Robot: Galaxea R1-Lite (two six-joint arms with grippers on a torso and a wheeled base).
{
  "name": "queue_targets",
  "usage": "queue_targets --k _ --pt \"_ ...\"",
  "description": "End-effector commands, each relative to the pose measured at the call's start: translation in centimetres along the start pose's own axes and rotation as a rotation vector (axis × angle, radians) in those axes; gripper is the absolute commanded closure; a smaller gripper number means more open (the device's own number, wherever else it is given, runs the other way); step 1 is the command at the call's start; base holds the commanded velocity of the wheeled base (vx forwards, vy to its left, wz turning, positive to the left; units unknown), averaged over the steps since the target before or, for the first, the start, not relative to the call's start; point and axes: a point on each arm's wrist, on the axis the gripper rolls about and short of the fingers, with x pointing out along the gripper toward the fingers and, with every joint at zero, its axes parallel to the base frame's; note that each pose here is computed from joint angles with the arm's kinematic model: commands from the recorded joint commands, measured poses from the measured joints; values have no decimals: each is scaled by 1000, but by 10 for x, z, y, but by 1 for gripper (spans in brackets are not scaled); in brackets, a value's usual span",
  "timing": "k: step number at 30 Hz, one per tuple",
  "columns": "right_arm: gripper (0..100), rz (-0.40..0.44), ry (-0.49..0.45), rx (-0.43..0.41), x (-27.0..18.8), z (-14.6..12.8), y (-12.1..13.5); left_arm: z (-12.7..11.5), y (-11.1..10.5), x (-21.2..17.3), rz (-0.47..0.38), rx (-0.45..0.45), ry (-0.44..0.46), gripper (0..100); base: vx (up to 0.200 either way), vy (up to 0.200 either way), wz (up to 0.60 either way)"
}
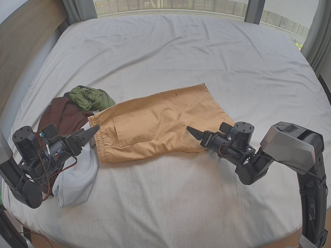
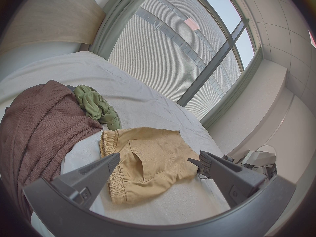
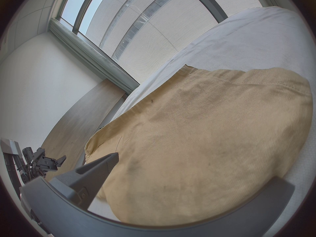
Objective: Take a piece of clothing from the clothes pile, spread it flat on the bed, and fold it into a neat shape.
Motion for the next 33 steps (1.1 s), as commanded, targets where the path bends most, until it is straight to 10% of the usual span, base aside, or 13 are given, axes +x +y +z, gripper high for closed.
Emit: queue_targets --k 1,2,3,33 --pt "0 -4 8 2 1 -3 -2 -1 0 0 1 -1 2 0 0 0 0" --pt "0 -4 8 2 1 -3 -2 -1 0 0 1 -1 2 0 0 0 0" --pt "100 -7 10 3 1 -4 -3 -1 0 0 0 -1 2 0 0 0 0" --pt "100 -23 51 -21 -53 -1 18 0 0 -1 1 -7 2 0 0 0 0"
